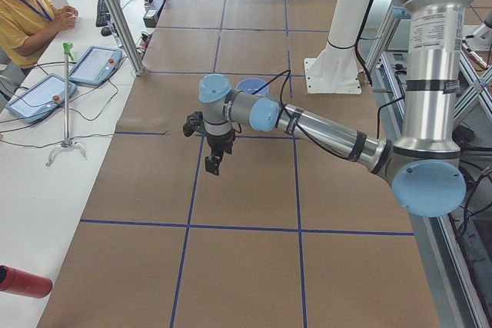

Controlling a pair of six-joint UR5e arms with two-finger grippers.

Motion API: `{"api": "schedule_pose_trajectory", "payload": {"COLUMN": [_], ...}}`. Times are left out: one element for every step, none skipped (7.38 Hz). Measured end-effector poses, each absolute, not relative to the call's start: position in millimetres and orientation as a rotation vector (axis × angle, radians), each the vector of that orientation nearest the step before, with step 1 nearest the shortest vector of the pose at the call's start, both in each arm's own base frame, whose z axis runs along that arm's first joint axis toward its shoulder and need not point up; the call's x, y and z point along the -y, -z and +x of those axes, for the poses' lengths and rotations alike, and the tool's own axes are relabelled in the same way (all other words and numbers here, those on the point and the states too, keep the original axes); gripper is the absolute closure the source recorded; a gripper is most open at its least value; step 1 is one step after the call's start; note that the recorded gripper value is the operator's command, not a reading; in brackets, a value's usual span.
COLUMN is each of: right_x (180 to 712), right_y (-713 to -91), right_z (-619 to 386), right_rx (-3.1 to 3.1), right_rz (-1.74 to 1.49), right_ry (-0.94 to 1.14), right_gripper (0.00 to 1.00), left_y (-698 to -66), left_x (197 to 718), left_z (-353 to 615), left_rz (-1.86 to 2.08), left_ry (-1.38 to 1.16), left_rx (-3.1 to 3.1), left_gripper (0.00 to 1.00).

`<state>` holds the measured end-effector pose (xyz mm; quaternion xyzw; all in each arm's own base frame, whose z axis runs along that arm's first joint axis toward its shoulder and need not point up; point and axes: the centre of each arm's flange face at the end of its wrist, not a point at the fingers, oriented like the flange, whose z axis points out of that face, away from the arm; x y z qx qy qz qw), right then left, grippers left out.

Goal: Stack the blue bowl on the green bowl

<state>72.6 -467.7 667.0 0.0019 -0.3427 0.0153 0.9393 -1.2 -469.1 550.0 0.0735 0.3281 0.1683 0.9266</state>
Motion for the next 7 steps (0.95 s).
{"api": "schedule_pose_trajectory", "payload": {"right_x": [467.6, 467.6, 467.7, 467.7, 467.7, 467.7, 467.7], "right_y": [-667.1, -667.1, -667.0, -667.0, -667.0, -666.9, -666.9], "right_z": [72.6, 72.6, 72.6, 72.6, 72.6, 72.6, 72.6], "right_rx": [0.7, 0.7, 0.7, 0.7, 0.7, 0.7, 0.7], "right_rz": [0.004, 0.004, 0.004, 0.004, 0.004, 0.004, 0.005], "right_ry": [-0.031, -0.031, -0.031, -0.031, -0.031, -0.031, -0.031], "right_gripper": [0.0, 0.0, 0.0, 0.0, 0.0, 0.0, 0.0], "left_y": [-578.8, -594.7, -603.1, -607.5, -611.3, -614.6, -616.8], "left_x": [456.5, 446.1, 439.4, 436.4, 434.2, 431.0, 428.6], "left_z": [-39.0, -60.2, -69.2, -72.1, -71.4, -68.9, -67.3], "left_rz": [0.138, 0.13, 0.123, 0.117, 0.11, 0.103, 0.101], "left_ry": [-0.323, -0.3, -0.287, -0.279, -0.271, -0.263, -0.26], "left_rx": [-0.666, -0.664, -0.664, -0.669, -0.693, -0.731, -0.756], "left_gripper": [0.0, 0.0, 0.0, 0.0, 0.0, 0.0, 0.0]}}
